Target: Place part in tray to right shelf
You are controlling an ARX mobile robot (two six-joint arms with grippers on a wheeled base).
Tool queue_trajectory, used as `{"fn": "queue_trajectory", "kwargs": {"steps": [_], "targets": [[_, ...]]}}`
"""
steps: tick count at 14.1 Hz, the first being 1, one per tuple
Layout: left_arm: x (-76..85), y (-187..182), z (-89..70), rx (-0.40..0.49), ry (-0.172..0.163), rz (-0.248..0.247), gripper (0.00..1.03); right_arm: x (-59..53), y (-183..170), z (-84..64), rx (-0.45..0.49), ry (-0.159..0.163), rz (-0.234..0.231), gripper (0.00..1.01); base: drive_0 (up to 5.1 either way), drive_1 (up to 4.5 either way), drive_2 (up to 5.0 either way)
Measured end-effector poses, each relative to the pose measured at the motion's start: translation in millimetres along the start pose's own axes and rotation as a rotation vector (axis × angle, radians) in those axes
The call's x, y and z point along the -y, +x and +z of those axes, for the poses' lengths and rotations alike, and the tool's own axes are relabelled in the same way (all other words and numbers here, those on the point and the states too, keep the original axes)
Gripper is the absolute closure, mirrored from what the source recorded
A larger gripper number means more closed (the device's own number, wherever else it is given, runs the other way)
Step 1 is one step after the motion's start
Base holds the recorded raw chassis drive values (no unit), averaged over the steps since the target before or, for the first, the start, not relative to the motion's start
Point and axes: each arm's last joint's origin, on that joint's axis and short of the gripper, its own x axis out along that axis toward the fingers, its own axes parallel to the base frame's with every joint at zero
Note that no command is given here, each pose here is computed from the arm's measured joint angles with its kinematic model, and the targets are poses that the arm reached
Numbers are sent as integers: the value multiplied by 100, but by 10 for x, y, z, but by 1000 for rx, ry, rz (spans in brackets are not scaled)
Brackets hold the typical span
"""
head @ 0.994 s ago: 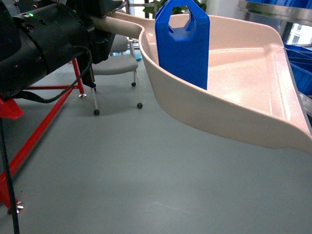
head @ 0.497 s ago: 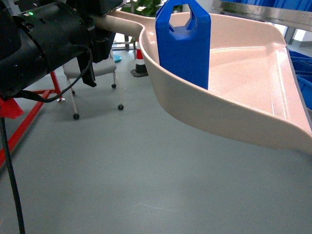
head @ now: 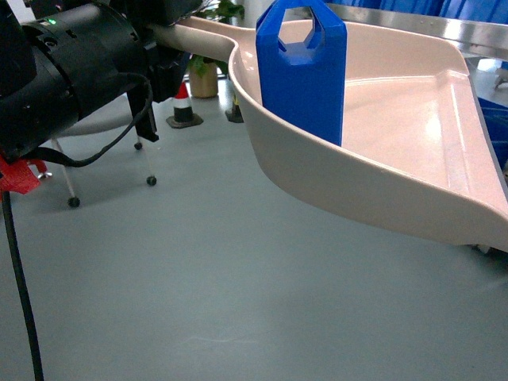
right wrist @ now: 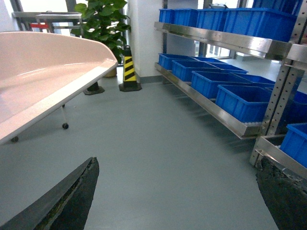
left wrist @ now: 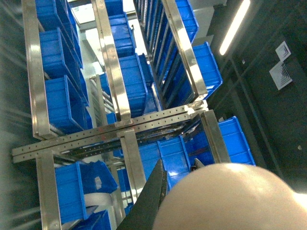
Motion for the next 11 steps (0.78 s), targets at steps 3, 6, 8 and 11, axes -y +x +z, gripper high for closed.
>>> {"fn": "queue_trajectory", "kwargs": {"steps": [3, 6, 8, 11], "targets": [[0, 0, 0, 0, 0, 0, 91, 0, 0, 0, 0, 0, 0, 3, -159, -159, -159], [0, 0, 0, 0, 0, 0, 91, 0, 0, 0, 0, 0, 0, 3, -165, -165, -165], [0, 0, 3, 0, 0, 0, 91, 0, 0, 0, 0, 0, 0, 3, -163, -163, -163], [0, 0, 2, -1, 0, 0, 91, 0, 0, 0, 0, 0, 0, 3, -154, -154, -154]]}}
